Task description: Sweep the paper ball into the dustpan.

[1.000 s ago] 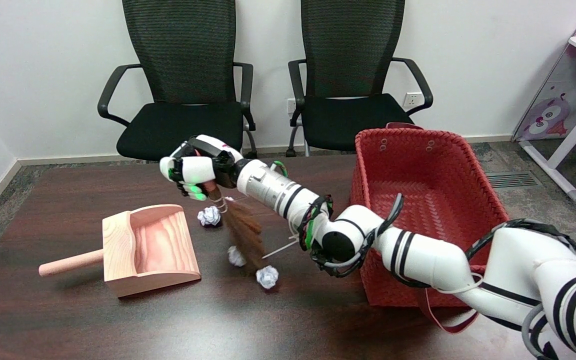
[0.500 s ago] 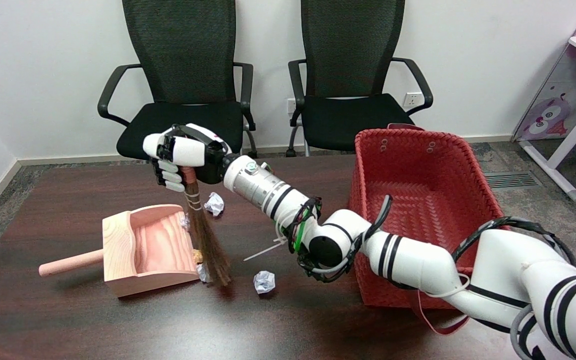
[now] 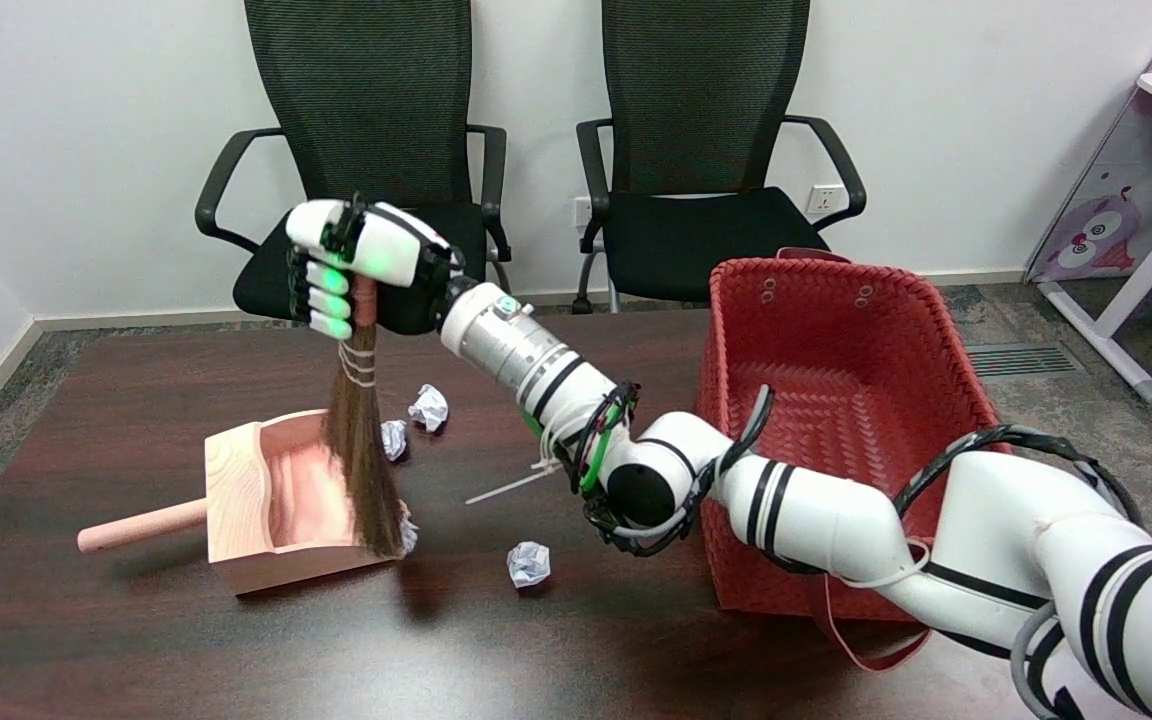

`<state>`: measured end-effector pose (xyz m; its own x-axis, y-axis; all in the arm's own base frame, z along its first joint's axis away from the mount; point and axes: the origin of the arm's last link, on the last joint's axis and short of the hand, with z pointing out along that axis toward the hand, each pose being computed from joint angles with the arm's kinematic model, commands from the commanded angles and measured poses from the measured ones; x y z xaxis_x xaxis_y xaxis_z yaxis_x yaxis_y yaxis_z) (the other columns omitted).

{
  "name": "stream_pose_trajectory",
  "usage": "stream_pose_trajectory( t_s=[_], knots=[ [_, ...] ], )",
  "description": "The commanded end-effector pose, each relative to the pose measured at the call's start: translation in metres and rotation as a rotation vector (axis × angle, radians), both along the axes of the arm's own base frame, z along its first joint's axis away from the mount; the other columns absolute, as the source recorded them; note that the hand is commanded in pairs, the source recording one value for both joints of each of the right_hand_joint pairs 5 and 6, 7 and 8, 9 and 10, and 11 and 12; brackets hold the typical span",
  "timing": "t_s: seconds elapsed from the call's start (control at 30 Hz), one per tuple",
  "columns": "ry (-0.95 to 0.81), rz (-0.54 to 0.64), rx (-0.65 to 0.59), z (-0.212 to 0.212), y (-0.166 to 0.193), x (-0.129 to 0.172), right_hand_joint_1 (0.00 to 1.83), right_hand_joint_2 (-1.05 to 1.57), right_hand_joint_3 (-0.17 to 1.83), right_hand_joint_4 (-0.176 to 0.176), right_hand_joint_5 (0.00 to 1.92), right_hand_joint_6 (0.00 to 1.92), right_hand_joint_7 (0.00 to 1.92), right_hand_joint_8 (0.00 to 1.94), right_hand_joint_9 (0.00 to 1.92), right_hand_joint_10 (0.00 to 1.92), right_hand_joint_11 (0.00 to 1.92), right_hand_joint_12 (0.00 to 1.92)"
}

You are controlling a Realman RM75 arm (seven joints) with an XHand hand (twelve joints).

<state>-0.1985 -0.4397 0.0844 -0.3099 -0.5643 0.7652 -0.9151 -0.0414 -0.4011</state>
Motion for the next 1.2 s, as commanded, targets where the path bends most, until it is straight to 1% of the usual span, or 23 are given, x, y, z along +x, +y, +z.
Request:
stream_pose_trajectory(
  t_s=[0.03, 0.17, 0.27, 0.4, 0.53, 0.6, 0.73, 0.97, 1.07, 1.2],
  knots=[
    [-0.279, 0.043, 0.057, 0.007, -0.007, 0.045, 0.84, 0.53, 1.47, 0.005, 1.92, 1.92, 1.92, 1.92, 1.92, 1.92, 1.92, 1.92],
    [-0.209, 0.102, 0.016, 0.027, -0.011, 0.054, 0.84, 0.54, 1.44, 0.004, 1.92, 1.92, 1.92, 1.92, 1.92, 1.92, 1.92, 1.92],
    [-0.064, 0.201, -0.030, 0.039, -0.014, 0.066, 0.84, 0.60, 1.38, 0.004, 1.92, 1.92, 1.92, 1.92, 1.92, 1.92, 1.92, 1.92],
    [0.190, 0.331, -0.076, 0.053, -0.023, 0.076, 0.84, 0.67, 1.35, 0.005, 1.92, 1.92, 1.92, 1.92, 1.92, 1.92, 1.92, 1.92],
    [0.366, 0.397, -0.106, 0.066, -0.027, 0.072, 0.83, 0.75, 1.36, 0.011, 1.92, 1.92, 1.92, 1.92, 1.92, 1.92, 1.92, 1.92],
    [0.449, 0.409, -0.126, 0.074, -0.029, 0.066, 0.83, 0.79, 1.37, 0.014, 1.92, 1.92, 1.92, 1.92, 1.92, 1.92, 1.92, 1.92],
    [0.563, 0.396, -0.166, 0.089, -0.038, 0.051, 0.84, 0.85, 1.39, 0.017, 1.92, 1.92, 1.92, 1.92, 1.92, 1.92, 1.92, 1.92],
    [0.807, 0.407, -0.202, 0.107, -0.058, 0.039, 0.85, 0.90, 1.38, 0.017, 1.92, 1.92, 1.92, 1.92, 1.92, 1.92, 1.92, 1.92],
    [0.896, 0.388, -0.201, 0.114, -0.062, 0.032, 0.86, 0.92, 1.37, 0.017, 1.92, 1.92, 1.92, 1.92, 1.92, 1.92, 1.92, 1.92],
    [0.962, 0.341, -0.198, 0.121, -0.063, 0.022, 0.86, 0.95, 1.34, 0.018, 1.92, 1.92, 1.92, 1.92, 1.92, 1.92, 1.92, 1.92]
  ],
)
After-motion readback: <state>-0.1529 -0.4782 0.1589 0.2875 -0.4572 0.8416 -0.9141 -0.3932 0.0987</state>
